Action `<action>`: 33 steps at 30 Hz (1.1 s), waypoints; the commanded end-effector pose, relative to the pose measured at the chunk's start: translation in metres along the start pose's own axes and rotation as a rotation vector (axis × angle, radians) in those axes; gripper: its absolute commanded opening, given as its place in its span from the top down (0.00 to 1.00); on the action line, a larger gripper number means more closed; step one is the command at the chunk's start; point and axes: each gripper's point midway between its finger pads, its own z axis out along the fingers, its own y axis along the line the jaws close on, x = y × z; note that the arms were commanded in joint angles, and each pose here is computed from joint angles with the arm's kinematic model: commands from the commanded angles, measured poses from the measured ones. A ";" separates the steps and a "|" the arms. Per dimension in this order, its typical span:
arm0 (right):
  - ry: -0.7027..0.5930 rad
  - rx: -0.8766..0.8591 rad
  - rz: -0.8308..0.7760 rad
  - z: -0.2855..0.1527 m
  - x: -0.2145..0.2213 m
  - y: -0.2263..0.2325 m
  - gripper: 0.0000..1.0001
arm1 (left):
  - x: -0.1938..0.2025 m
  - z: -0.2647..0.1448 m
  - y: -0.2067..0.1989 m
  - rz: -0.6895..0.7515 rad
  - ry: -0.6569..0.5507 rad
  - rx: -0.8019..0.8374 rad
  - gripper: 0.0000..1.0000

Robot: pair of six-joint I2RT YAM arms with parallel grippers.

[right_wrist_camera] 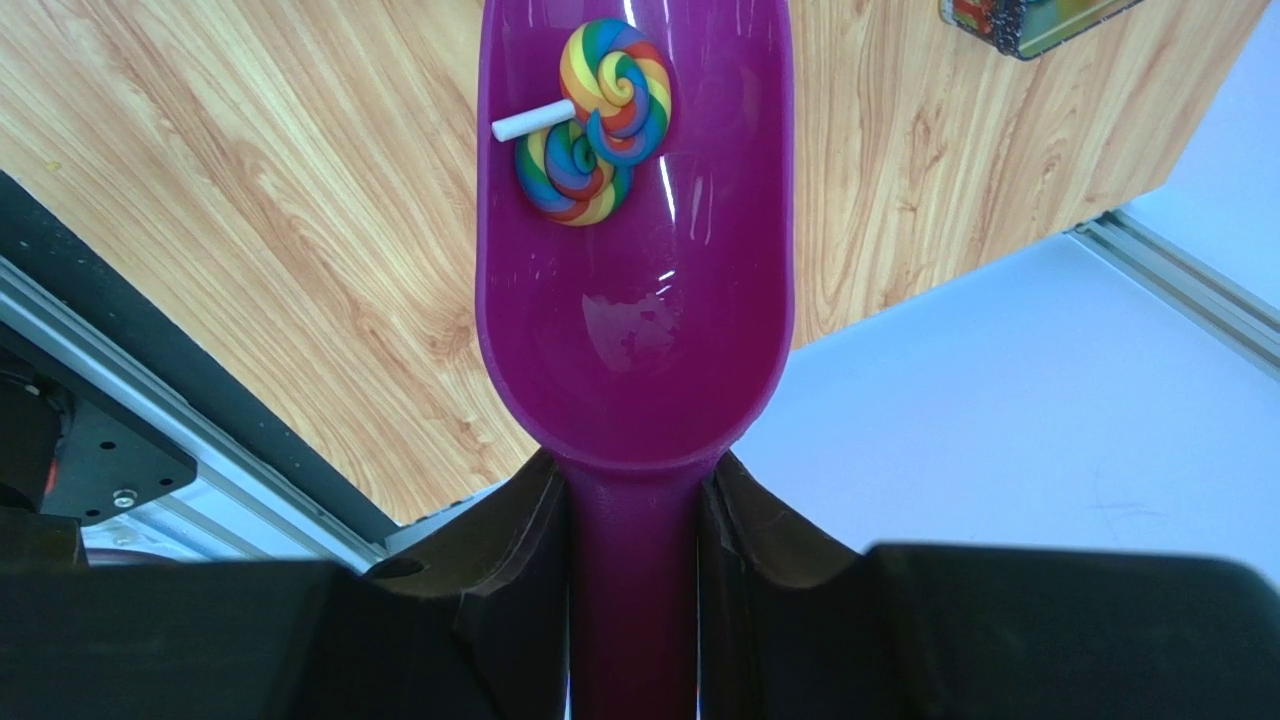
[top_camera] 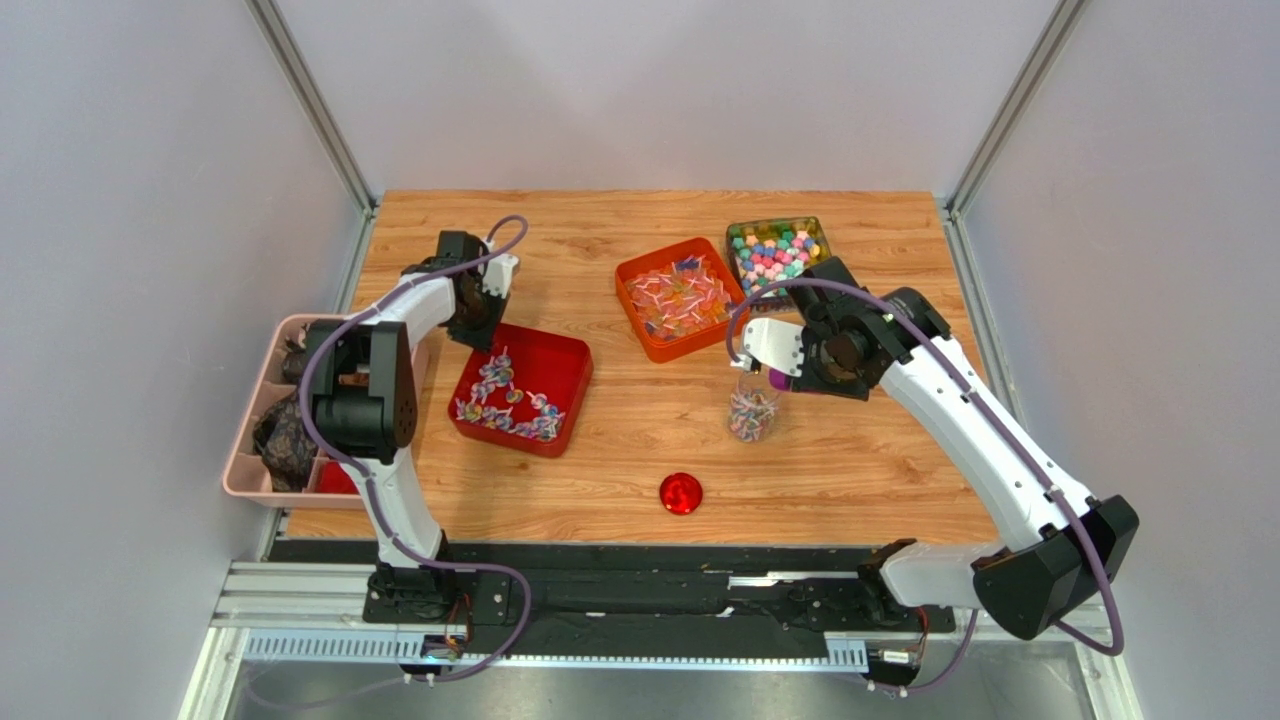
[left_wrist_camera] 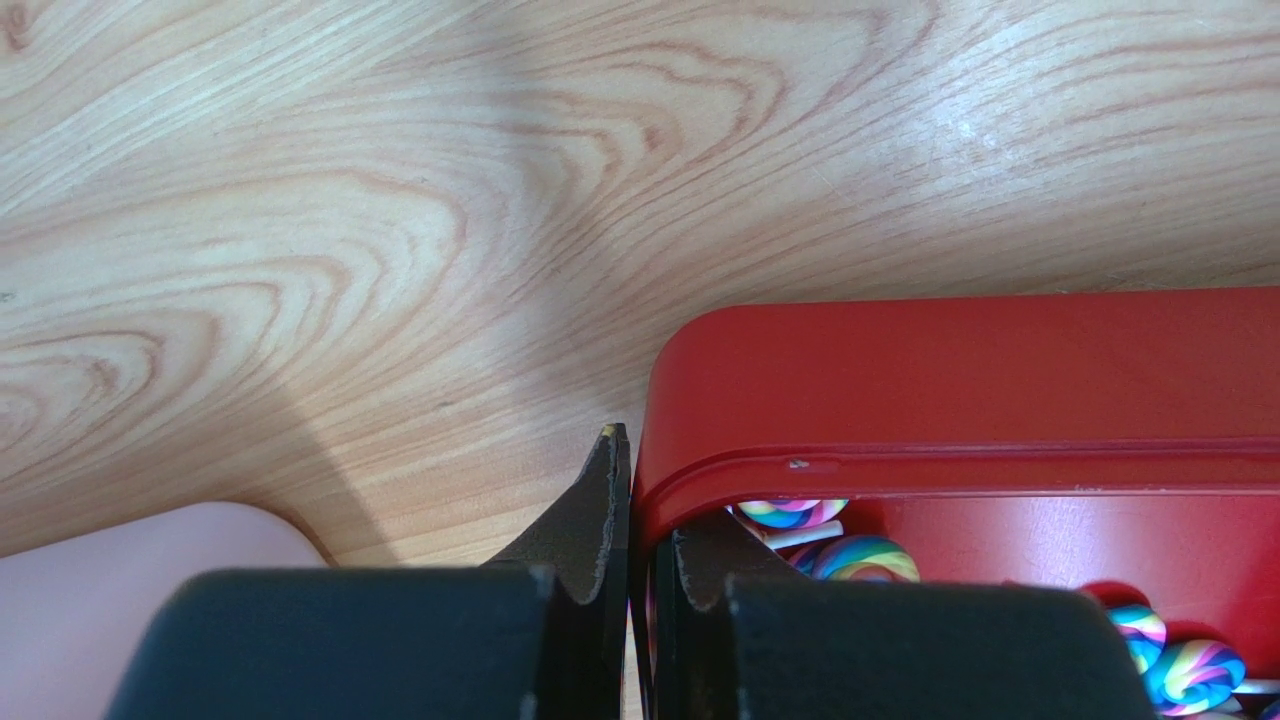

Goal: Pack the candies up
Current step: Place the fake candies in the packing bottle.

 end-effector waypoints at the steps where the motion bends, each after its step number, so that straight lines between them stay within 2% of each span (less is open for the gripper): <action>1: 0.158 -0.091 -0.094 -0.014 0.032 0.023 1.00 | -0.016 -0.022 -0.002 -0.020 -0.073 0.009 1.00; 21: 0.298 -0.093 -0.238 -0.023 0.034 0.034 1.00 | -0.016 -0.021 -0.002 -0.022 -0.074 0.012 1.00; 33: 0.279 -0.040 -0.218 -0.037 0.032 0.023 1.00 | -0.016 -0.022 -0.003 -0.024 -0.075 0.013 1.00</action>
